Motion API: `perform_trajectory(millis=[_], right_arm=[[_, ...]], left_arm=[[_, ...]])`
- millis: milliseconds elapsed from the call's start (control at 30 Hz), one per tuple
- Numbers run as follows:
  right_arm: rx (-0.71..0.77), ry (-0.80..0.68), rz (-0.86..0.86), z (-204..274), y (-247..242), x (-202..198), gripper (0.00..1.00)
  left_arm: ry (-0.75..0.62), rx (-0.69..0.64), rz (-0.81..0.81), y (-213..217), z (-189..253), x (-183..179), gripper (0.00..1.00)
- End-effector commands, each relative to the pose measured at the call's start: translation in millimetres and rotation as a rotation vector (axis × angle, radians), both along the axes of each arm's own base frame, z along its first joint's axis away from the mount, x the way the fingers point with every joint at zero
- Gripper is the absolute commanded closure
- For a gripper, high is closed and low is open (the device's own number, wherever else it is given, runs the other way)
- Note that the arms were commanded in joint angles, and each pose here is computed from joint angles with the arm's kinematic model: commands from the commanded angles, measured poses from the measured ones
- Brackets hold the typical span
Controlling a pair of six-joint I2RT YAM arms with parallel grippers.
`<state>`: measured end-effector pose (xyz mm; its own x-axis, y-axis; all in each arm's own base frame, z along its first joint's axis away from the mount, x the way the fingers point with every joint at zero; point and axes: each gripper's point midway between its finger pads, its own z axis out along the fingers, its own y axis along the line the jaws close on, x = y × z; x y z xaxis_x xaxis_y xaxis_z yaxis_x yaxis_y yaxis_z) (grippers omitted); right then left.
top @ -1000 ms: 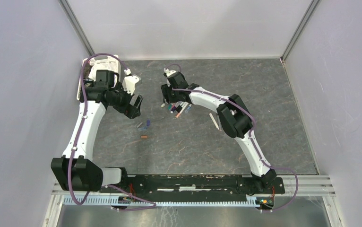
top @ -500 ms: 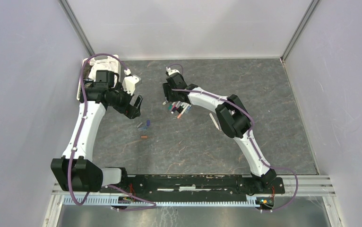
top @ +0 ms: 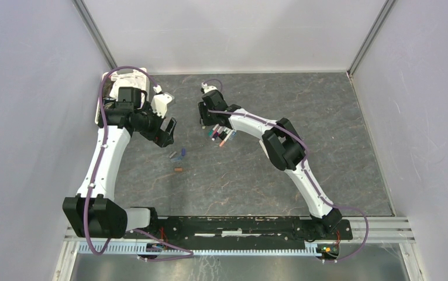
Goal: Open the pen caps
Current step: Adjust the pen at the center of the board.
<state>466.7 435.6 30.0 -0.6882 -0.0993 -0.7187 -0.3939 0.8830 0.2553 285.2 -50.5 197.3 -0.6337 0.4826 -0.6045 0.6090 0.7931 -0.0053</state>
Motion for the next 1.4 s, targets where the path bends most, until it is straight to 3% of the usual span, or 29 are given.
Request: perform_trajectory(millis=[0,233,500,600,700,967,1200,1367], right_arm=[[0.003,0.061,0.089,-19.7,27.1,-31.0,0.58],[-0.055,0.043,0.118,-26.0,18.5,-50.4,0.69],[-0.097,0.022,0.084,-25.9,14.0,-31.6,0.69],[-0.098,0.007,0.073,-24.4,8.9,-23.0,0.55],[-0.089,-0.01,0.081,-22.2,9.3,-15.4,0.54],[-0.04,-0.011,0.168,-29.4,26.0,-21.6,0.68],[-0.064,-0.021,0.234,-36.6,30.3,-29.5,0.73],[-0.094,-0.05,0.326,-37.8,39.7,-42.0,0.86]], left_arm=[[-0.042,-0.033,0.009,-4.8,12.8,1.2,0.0],[-0.046,-0.036,0.007,-5.4,13.9,0.5,0.0],[-0.044,-0.039,0.003,-6.2,15.3,-0.7,0.0],[-0.044,-0.034,0.002,-5.1,15.2,-1.9,0.0],[-0.038,-0.033,0.002,-5.2,14.4,-2.5,0.0],[-0.034,-0.035,0.004,-5.5,17.7,-0.5,0.0],[-0.032,-0.024,0.004,-3.6,17.7,-2.4,0.0],[-0.029,-0.02,-0.001,-3.3,17.5,-4.2,0.0]])
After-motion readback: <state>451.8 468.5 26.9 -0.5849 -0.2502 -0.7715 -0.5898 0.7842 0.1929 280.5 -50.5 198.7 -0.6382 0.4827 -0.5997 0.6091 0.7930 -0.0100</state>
